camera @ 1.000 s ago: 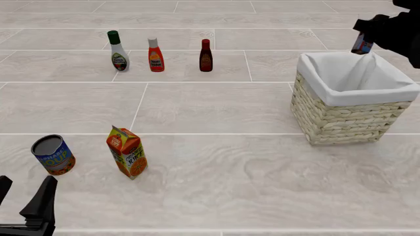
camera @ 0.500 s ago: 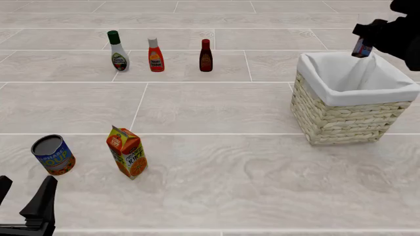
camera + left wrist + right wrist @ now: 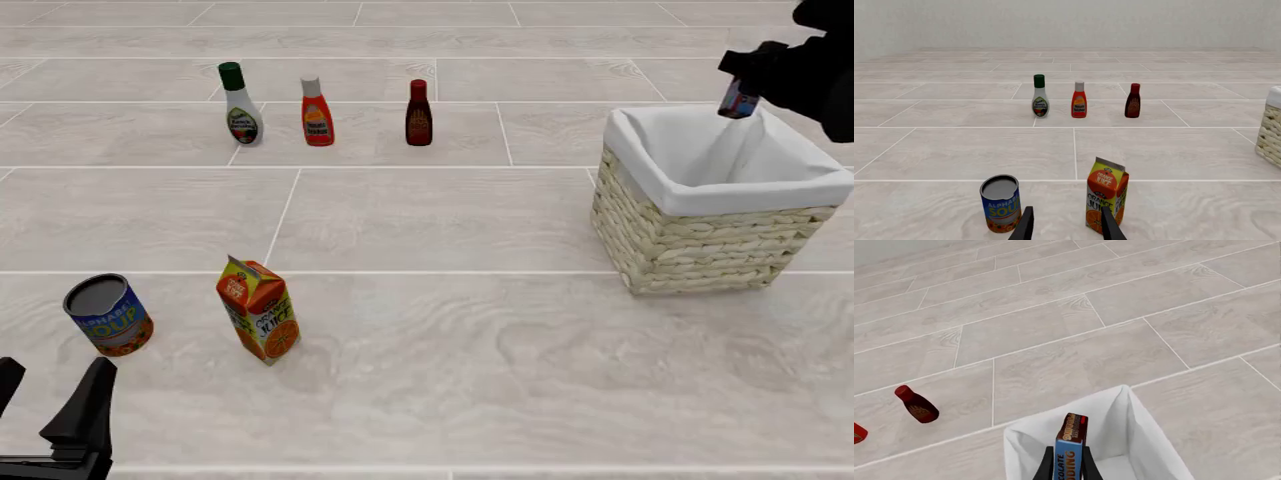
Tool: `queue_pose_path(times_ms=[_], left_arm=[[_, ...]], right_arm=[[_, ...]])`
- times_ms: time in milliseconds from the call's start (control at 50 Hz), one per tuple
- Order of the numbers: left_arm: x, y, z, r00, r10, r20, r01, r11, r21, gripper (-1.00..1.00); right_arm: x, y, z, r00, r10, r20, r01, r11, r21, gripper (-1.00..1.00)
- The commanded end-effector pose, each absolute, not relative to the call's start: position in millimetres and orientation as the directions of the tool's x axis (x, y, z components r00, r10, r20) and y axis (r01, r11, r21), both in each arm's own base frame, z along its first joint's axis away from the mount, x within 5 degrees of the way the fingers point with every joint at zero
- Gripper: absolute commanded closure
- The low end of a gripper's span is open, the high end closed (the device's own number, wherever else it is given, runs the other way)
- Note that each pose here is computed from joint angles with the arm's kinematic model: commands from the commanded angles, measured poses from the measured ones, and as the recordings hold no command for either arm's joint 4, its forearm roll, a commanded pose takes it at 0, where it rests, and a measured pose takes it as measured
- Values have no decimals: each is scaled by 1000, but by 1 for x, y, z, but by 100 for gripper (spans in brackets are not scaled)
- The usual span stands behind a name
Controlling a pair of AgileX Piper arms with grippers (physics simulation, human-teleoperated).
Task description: Pick the chocolate pudding and place it in the basket.
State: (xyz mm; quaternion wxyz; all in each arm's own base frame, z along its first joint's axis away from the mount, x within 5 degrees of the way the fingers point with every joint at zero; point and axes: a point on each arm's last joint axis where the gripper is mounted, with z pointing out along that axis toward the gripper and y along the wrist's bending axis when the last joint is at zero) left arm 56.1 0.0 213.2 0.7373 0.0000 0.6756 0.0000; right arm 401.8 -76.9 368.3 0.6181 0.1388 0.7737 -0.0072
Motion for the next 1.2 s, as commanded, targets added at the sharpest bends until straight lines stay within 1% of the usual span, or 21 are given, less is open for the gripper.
queue_pose_path(times_ms=[20, 780, 1200], left_arm=[[56, 0, 213, 87, 0, -996, 0, 1000, 0, -100], [56, 0, 213, 87, 0, -996, 0, 1000, 0, -100], [56, 0, 213, 87, 0, -996, 0, 1000, 0, -100]], right_arm=[[406, -80, 369, -192, 215, -957, 230, 958, 169, 100], [421, -94, 351, -215, 227, -950, 258, 951, 169, 100], [430, -100, 333, -241, 240, -940, 275, 946, 171, 100]])
